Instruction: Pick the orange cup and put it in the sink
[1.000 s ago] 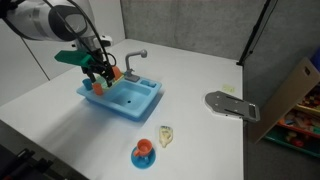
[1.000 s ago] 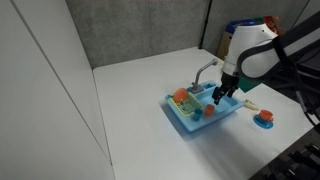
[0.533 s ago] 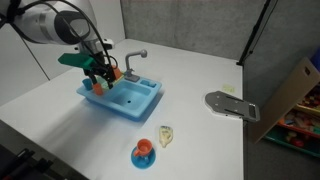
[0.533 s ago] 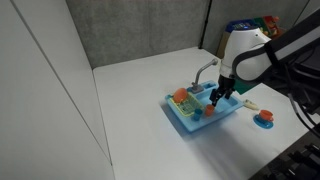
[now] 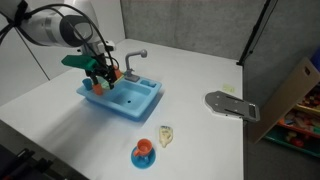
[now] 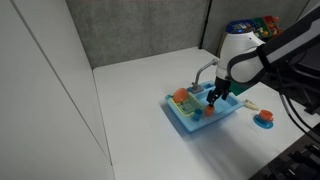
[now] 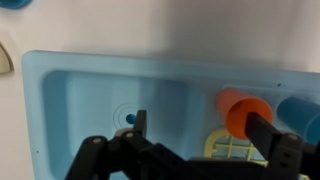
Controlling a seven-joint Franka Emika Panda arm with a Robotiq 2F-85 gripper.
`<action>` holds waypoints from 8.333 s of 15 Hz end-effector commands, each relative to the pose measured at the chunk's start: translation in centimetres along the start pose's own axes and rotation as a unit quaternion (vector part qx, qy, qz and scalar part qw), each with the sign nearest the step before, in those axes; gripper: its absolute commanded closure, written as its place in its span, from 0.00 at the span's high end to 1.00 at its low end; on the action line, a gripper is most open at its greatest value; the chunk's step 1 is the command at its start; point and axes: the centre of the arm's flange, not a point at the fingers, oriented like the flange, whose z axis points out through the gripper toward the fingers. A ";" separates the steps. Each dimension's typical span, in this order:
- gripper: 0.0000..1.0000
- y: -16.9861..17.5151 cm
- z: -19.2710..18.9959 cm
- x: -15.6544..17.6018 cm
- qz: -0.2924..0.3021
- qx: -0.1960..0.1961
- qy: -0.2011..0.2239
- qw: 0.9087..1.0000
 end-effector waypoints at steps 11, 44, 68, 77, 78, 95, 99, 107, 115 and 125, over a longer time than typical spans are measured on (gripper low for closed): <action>0.55 -0.9 1.1 1.8 0.004 -0.007 0.002 1.000; 0.03 10.0 -7.0 3.2 0.140 0.034 0.034 0.989; 0.03 12.1 2.9 6.3 0.165 0.044 0.023 0.985; 0.03 12.1 5.7 6.9 0.157 0.051 0.012 0.986; 0.03 12.1 5.9 6.9 0.157 0.051 0.011 0.986; 1.00 12.7 2.4 5.9 0.164 0.049 0.018 0.985; 1.00 12.8 0.1 6.0 0.168 0.039 0.015 0.985; 1.00 11.8 -5.1 4.9 0.164 0.008 0.014 0.986; 1.00 11.9 -8.3 0.9 0.139 -0.018 0.000 0.990; 1.00 13.6 -14.8 -4.6 0.156 -0.008 -0.029 0.987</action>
